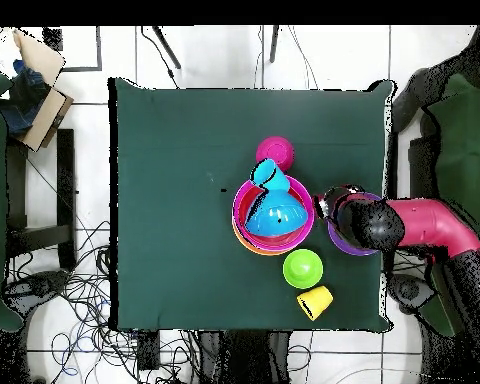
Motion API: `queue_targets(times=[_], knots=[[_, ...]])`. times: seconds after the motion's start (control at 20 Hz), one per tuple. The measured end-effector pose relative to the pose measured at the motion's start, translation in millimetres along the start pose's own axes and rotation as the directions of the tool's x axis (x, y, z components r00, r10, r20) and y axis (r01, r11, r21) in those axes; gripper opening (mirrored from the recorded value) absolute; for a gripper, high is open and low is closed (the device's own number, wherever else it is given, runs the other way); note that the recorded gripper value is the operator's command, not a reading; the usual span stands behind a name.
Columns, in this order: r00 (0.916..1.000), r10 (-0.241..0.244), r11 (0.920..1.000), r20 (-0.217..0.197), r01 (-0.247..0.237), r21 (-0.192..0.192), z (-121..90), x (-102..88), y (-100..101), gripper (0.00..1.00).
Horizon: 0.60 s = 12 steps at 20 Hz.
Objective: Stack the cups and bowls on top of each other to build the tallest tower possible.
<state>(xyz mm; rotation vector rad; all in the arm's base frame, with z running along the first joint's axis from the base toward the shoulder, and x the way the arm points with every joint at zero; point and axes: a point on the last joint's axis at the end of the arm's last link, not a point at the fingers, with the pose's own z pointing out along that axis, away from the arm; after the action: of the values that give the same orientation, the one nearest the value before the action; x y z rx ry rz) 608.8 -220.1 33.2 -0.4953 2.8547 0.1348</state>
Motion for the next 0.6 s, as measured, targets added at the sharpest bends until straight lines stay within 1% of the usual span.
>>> queue_targets(times=[0.3,0.6], knots=[[0.9998,-0.016,0.9999,0.009,0.016,0.0,14,7.2,4,1.0],[0.9998,-0.015,0.9999,0.011,0.015,-0.003,16,9.6,5,1.0]])
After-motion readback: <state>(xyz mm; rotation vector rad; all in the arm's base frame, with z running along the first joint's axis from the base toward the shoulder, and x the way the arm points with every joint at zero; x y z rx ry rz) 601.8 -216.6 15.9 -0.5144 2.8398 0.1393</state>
